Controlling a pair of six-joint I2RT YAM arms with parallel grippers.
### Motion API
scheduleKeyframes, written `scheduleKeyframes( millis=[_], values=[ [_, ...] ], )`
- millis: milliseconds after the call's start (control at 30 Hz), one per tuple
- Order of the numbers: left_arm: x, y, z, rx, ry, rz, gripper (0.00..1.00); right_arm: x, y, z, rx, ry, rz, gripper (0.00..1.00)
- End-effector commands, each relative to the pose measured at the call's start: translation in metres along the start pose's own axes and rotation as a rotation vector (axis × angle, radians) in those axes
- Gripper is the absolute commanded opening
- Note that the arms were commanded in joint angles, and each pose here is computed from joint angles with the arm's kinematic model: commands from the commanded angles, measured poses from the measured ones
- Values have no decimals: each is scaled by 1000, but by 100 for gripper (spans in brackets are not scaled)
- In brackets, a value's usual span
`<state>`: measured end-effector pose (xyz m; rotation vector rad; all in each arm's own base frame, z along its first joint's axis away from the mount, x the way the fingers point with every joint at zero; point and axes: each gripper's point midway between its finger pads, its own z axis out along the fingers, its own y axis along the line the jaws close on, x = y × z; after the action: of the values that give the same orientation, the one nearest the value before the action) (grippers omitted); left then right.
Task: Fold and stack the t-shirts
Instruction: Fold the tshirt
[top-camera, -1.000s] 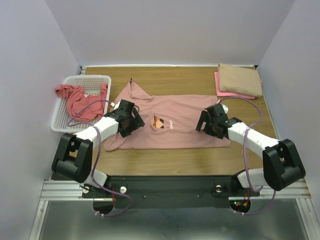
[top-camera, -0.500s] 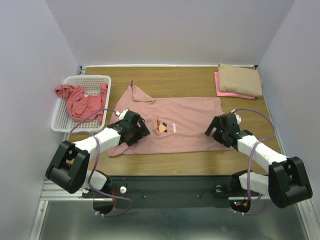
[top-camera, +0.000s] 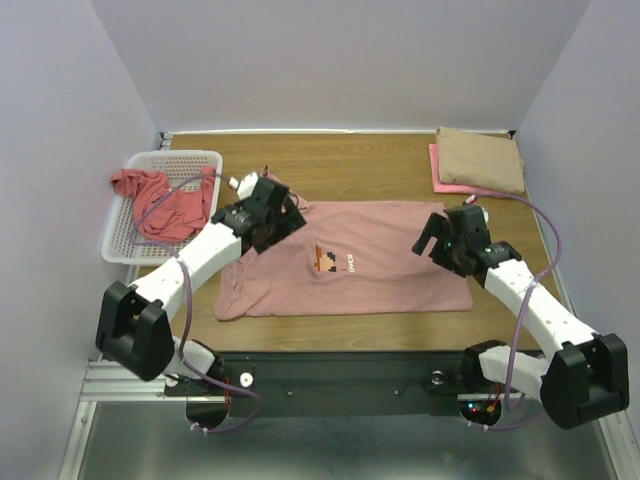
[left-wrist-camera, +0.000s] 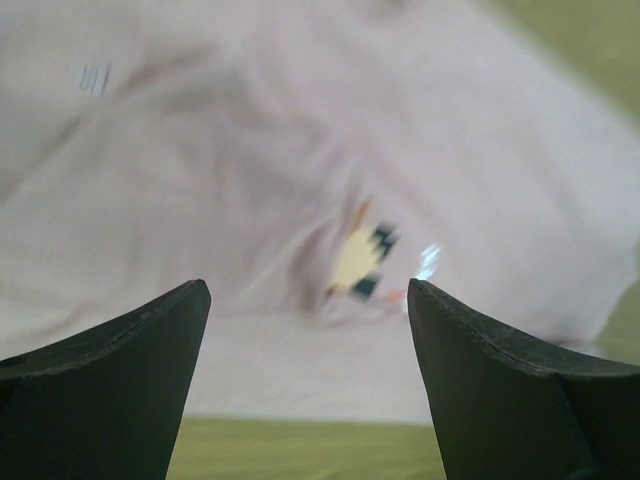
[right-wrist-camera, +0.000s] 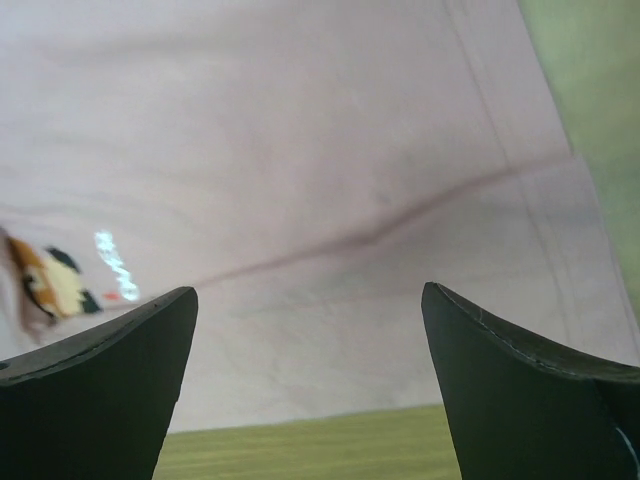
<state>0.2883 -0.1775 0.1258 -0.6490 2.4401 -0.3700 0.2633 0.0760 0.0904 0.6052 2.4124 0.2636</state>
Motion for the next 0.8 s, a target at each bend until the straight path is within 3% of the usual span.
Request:
scheduleKeyframes(
  millis=[0, 133, 267, 333, 367, 433, 600, 767],
  values=[
    [-71, -12, 2, -60, -141, 24, 93, -54, 28, -12, -23, -116, -62, 100],
    [-107, -15, 47, -130, -125, 37, 93, -86, 40, -8, 14, -168, -68, 100],
    [-159, -44, 79, -140, -175, 78, 93, -101, 44, 9, 73, -177, -28, 100],
    [-164, -35, 112, -247, -154, 98, 92, -115, 60, 9, 38, -192, -13, 100],
    [-193, -58, 105, -211, -208, 91, 92, -118, 66, 10, 23, -190, -14, 100],
    [-197, -48, 128, -290, -203, 113, 92, -119, 68, 18, 30, -176, -43, 100],
    [-229, -49, 156, -255, -230, 80, 91, -115, 54, 32, 94, -162, -59, 100],
    [-239, -48, 184, -199, -220, 69, 79, -110, 48, 45, 129, -142, -74, 100]
  ],
)
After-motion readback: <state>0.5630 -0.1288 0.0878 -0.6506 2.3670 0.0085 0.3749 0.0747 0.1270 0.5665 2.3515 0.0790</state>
